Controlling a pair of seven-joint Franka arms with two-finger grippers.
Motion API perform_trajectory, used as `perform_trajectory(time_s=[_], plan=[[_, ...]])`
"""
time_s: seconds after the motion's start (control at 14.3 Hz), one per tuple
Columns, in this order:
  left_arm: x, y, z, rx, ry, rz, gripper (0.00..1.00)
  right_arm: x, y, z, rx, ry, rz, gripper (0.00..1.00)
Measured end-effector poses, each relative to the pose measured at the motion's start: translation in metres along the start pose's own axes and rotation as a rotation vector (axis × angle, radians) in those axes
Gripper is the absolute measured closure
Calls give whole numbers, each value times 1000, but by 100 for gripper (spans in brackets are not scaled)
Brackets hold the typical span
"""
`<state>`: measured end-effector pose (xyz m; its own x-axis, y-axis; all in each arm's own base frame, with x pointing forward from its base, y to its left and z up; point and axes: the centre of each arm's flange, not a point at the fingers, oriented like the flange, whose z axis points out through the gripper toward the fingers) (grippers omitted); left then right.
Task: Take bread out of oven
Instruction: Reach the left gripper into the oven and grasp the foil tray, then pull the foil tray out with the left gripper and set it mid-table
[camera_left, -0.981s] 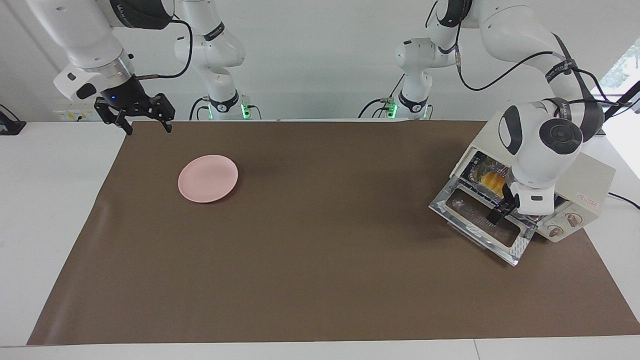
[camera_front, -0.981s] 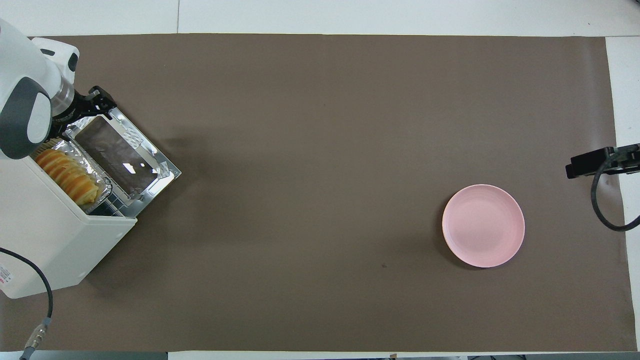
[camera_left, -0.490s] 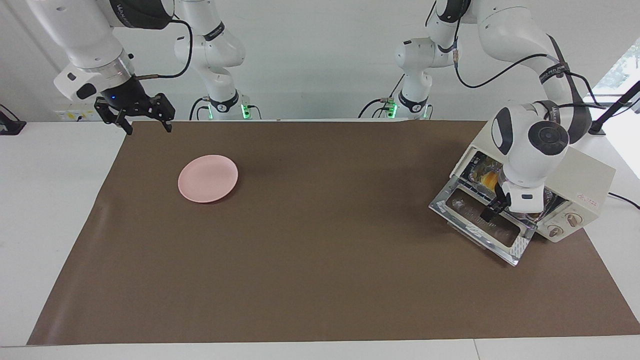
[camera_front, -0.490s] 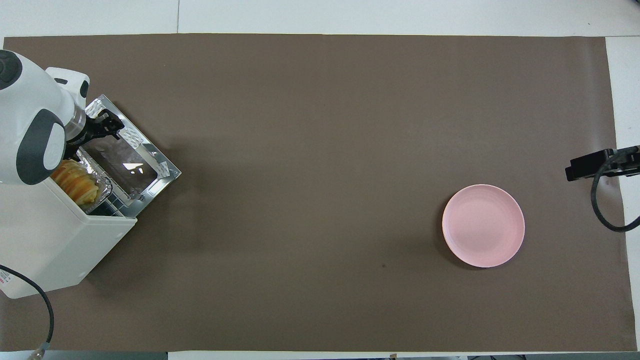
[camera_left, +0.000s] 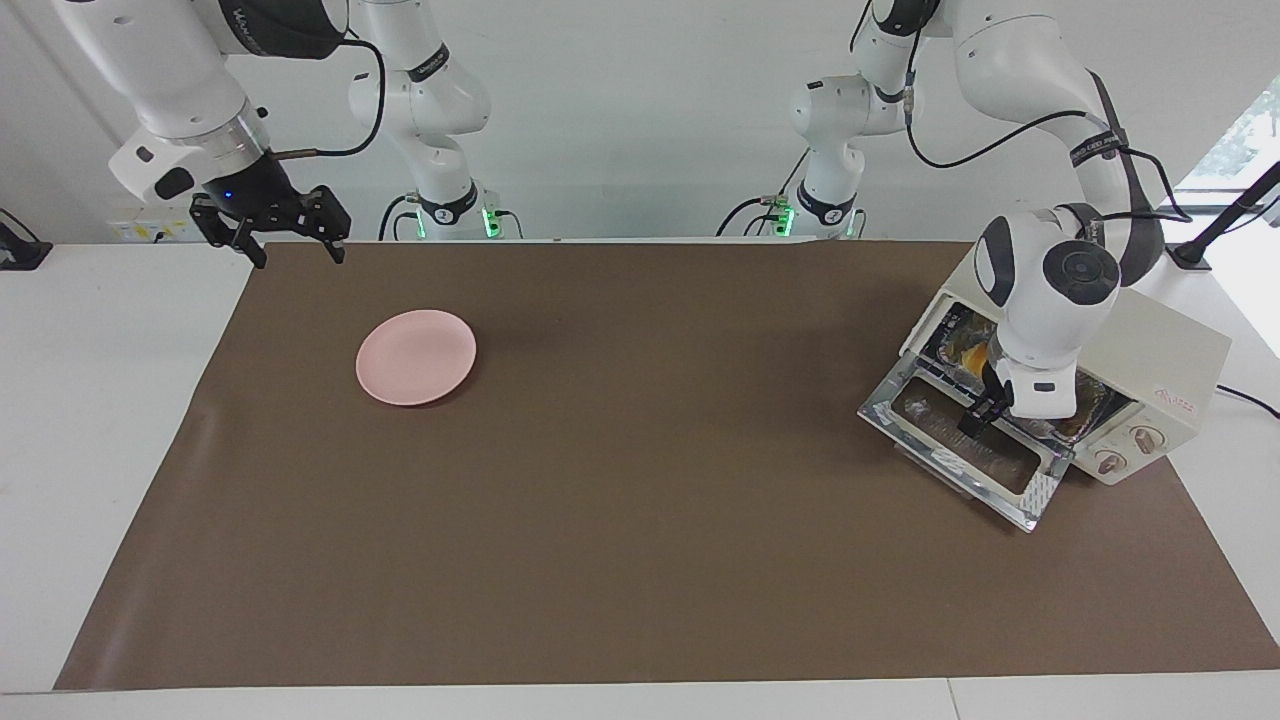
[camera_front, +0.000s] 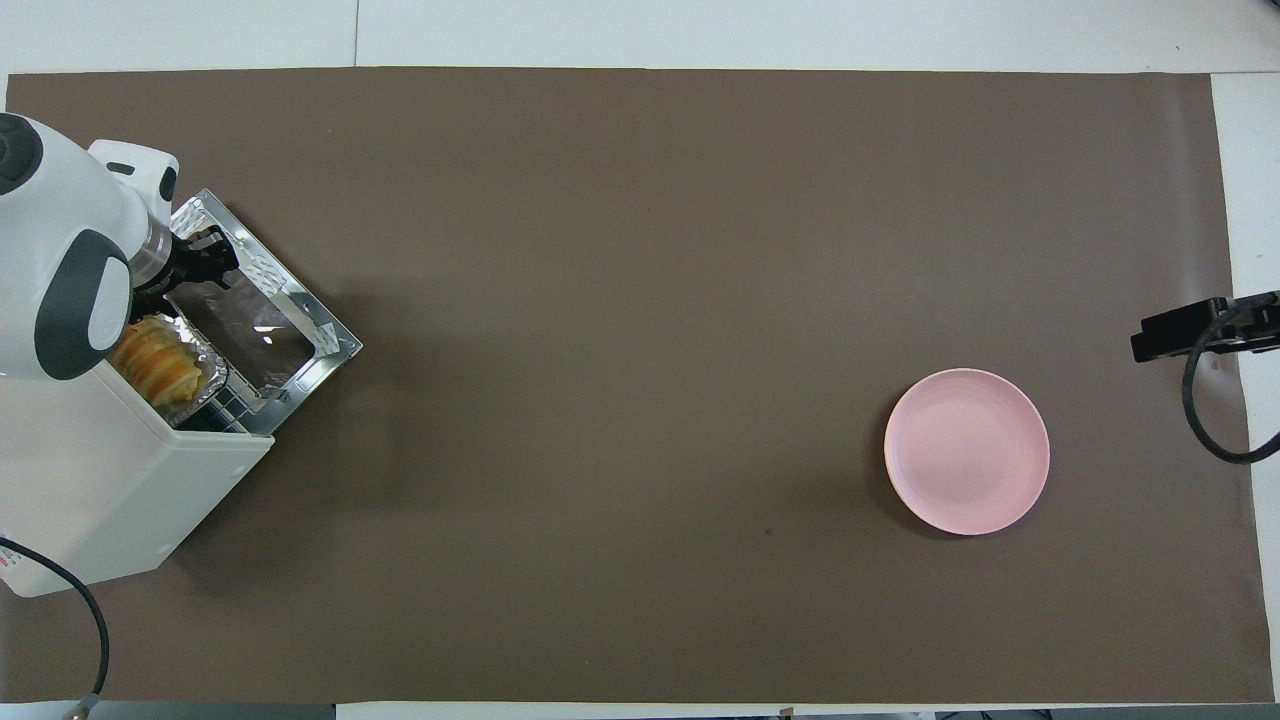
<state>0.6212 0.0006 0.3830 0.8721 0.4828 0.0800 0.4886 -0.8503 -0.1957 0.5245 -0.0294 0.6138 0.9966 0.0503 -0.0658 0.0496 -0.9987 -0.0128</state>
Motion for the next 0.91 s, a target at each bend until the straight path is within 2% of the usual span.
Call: perform_trajectory(time_s=[0.07,0.14,0.28,0.49,0.63,0.77,0.91], plan=[[-1,-3,4,0,-2,32,55,0,0,0,0,0,0,0],[-2,-8,10,-4,0,53,72,0,0,0,0,0,0,0],[-3,-19,17,-9,3,88,96,0,0,0,0,0,0,0],[-9,-10,8,-17,28,162,99,0,0,0,0,0,0,0],[-28,42,-24,-41,81,270,99,0,0,0,0,0,0,0],[-68,117,-72,-56,128,460,99,0,0,0,0,0,0,0],[-130,188,-105,-86,164,631,99,0,0,0,0,0,0,0]])
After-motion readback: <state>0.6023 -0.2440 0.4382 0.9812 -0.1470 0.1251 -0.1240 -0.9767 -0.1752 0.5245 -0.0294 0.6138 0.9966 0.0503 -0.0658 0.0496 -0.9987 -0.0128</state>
